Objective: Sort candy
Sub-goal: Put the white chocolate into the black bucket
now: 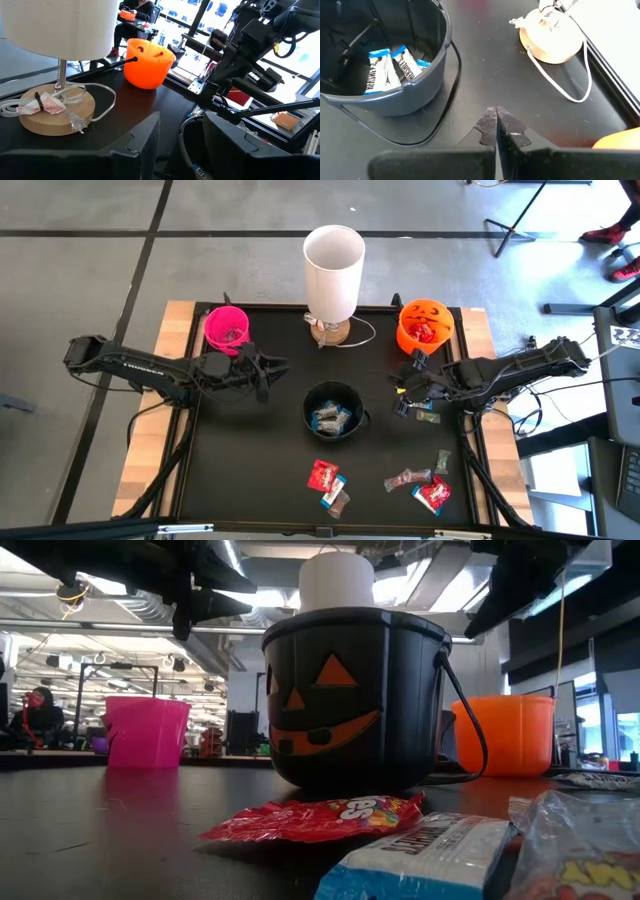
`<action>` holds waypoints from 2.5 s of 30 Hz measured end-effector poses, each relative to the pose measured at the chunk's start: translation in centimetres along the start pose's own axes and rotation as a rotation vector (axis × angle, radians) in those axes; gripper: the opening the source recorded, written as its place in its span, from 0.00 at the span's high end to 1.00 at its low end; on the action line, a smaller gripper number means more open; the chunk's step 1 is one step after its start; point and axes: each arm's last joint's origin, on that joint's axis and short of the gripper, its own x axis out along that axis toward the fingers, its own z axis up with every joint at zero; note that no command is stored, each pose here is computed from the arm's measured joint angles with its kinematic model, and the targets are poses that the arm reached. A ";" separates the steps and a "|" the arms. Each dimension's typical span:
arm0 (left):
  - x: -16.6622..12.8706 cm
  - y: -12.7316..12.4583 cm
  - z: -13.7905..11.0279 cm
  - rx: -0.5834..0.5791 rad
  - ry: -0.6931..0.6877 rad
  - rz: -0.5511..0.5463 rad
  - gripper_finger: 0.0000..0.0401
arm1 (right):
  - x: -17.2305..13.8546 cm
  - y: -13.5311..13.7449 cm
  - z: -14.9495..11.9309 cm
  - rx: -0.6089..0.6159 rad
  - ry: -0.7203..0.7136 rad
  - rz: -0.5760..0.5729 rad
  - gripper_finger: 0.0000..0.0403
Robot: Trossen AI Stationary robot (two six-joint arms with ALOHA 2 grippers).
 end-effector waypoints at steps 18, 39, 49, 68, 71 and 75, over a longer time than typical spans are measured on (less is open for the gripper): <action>0.0 0.0 0.0 -0.001 0.000 0.000 0.64 | 5.4 -1.7 -9.9 0.153 0.462 0.024 0.63; 1.5 0.2 -1.9 0.005 0.079 0.039 0.64 | 8.0 -3.1 -13.1 0.275 0.446 0.010 0.84; 1.6 0.2 -2.0 0.005 0.081 0.040 0.64 | 7.7 -2.9 -11.7 0.260 0.419 0.035 0.99; 1.6 0.2 -2.0 0.010 0.081 0.039 0.64 | 3.2 -1.5 2.0 0.161 -0.255 0.304 1.00; 1.6 0.2 -2.0 0.012 0.082 0.040 0.64 | 2.6 -1.0 3.6 0.146 -0.442 0.468 1.00; 1.6 0.2 -2.0 0.016 0.086 0.041 0.64 | 1.8 -0.8 4.7 0.140 -0.578 0.579 1.00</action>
